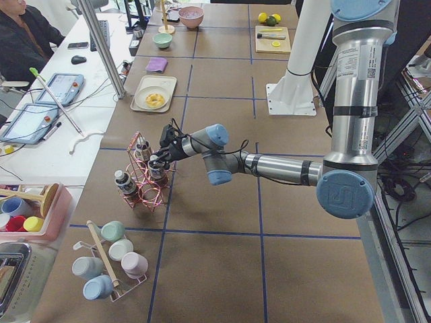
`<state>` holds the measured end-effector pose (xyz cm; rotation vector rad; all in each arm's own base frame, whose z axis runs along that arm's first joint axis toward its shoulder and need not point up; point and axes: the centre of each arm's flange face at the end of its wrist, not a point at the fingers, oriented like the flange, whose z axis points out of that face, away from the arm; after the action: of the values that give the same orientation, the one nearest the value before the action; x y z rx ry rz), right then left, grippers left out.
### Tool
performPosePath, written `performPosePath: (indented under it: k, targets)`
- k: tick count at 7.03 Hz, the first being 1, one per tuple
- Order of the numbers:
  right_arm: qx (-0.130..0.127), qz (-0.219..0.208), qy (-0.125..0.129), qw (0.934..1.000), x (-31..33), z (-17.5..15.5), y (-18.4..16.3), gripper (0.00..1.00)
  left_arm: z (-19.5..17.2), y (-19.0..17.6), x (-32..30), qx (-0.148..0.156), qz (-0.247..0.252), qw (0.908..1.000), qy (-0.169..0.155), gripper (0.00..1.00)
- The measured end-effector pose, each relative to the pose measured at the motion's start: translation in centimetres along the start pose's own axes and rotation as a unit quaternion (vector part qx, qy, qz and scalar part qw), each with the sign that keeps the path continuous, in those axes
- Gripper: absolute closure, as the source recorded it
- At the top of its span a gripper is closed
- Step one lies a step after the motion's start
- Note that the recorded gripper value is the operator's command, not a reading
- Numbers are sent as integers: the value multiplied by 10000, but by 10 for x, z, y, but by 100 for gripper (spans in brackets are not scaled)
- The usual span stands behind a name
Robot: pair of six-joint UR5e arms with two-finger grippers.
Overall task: Place tea on tray
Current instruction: 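Reach the left gripper into the copper rack toward a dark tea bottle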
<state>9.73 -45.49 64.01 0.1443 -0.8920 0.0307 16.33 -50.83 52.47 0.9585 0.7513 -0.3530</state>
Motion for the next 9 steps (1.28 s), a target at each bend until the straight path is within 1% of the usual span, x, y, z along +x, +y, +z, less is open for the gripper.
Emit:
performPosePath:
  k: [3,6,9]
  targets:
    - [29,-31,0,10000,-3,-3,-2,0,-12,-9,9,-222,-2,9992,338,100]
    - [29,-32,0,10000,-3,-3,-1,0,-17,-23,0,-171,-43,9993,327,100]
    - [28,-24,-5,10000,-3,-3,-1,0,-31,-62,-35,-167,-245,9991,310,100]
